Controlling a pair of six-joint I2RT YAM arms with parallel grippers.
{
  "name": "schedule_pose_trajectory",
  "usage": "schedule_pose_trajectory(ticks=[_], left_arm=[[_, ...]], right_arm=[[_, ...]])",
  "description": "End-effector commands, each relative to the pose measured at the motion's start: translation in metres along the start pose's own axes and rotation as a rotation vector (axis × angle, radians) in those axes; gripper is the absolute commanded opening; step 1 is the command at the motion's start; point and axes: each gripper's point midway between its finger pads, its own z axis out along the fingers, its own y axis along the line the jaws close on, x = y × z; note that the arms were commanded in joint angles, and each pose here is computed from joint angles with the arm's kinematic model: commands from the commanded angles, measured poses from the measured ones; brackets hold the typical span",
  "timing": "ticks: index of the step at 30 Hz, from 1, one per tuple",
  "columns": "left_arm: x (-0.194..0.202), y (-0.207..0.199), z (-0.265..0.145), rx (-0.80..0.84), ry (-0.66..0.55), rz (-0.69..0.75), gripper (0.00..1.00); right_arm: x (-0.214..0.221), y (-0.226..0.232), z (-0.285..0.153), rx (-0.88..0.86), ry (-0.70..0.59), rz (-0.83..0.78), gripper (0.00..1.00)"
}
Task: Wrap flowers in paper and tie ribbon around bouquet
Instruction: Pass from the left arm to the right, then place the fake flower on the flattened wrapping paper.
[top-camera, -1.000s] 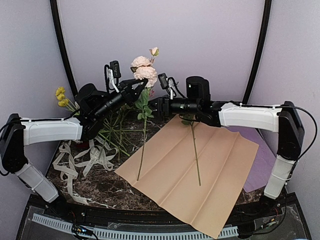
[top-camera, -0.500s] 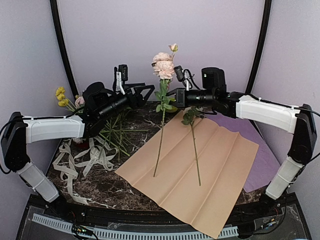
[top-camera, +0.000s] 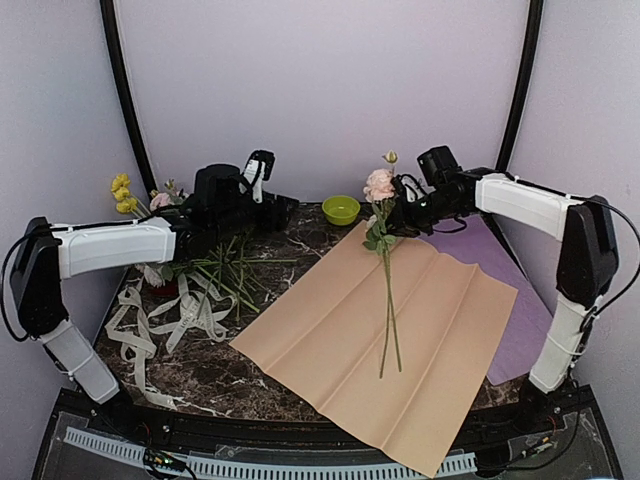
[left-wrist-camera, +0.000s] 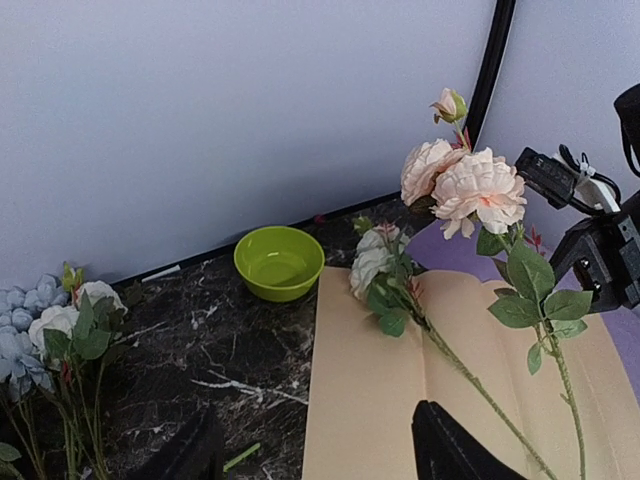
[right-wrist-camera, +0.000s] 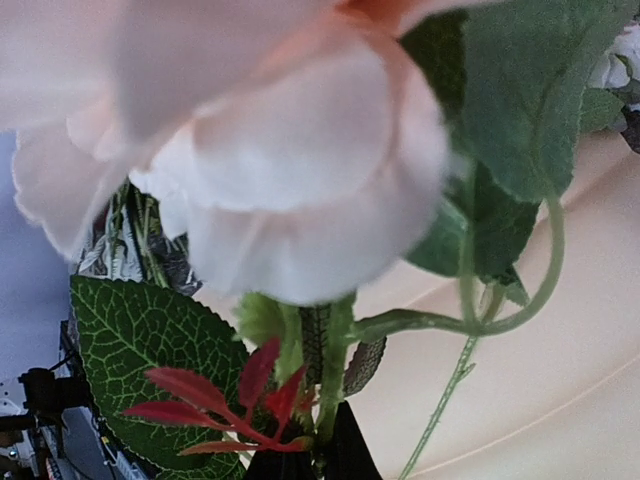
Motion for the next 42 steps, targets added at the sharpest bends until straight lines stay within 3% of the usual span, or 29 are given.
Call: schedule_pose_trajectory(ticks=[1,10,17,21,23,28,32,35,42], left_arm=[[0.074,0.008,0.011,-0.031,0.248,-0.011,0.64],[0.18,0.012,0.012,-0.027,0.515,-0.047,0.58],[0.223,0.019,0.011,-0.056,0.625,-0.025,0.56],[0.208,0.019,0.013,-0.055,0.589,-0.006,0.56],[0.187,0.018,0.016,-0.053,0.544,0.028,0.57],[0.131,0.045,0.022,-0.129,0.472,0.069,0.62],[0.117,0.131,0.015,-0.303,0.483,-0.083,0.63],[0.116,0.18,0.005,-0.432,0.489,-0.115,0.64],[0.144,0.229,0.013,-0.503,0.573,-0.138,0.47]], right_arm=[[-0.001,-0.021,0.023,0.078,0.068,-0.001,0.0],[-0.016,-0.068,0.081,0.199,0.108,0.007,0.0],[-0.02,-0.09,0.101,0.268,0.097,0.025,0.08],[-0.03,-0.092,0.09,0.321,0.073,0.013,0.29],[-0.035,-0.09,0.081,0.34,0.052,0.001,0.34],[-0.043,-0.071,0.053,0.328,-0.005,-0.032,0.35],[-0.04,-0.054,0.028,0.311,-0.059,-0.056,0.35],[-0.029,-0.051,0.02,0.313,-0.06,-0.062,0.35],[-0.007,-0.058,0.019,0.342,-0.025,-0.065,0.35]])
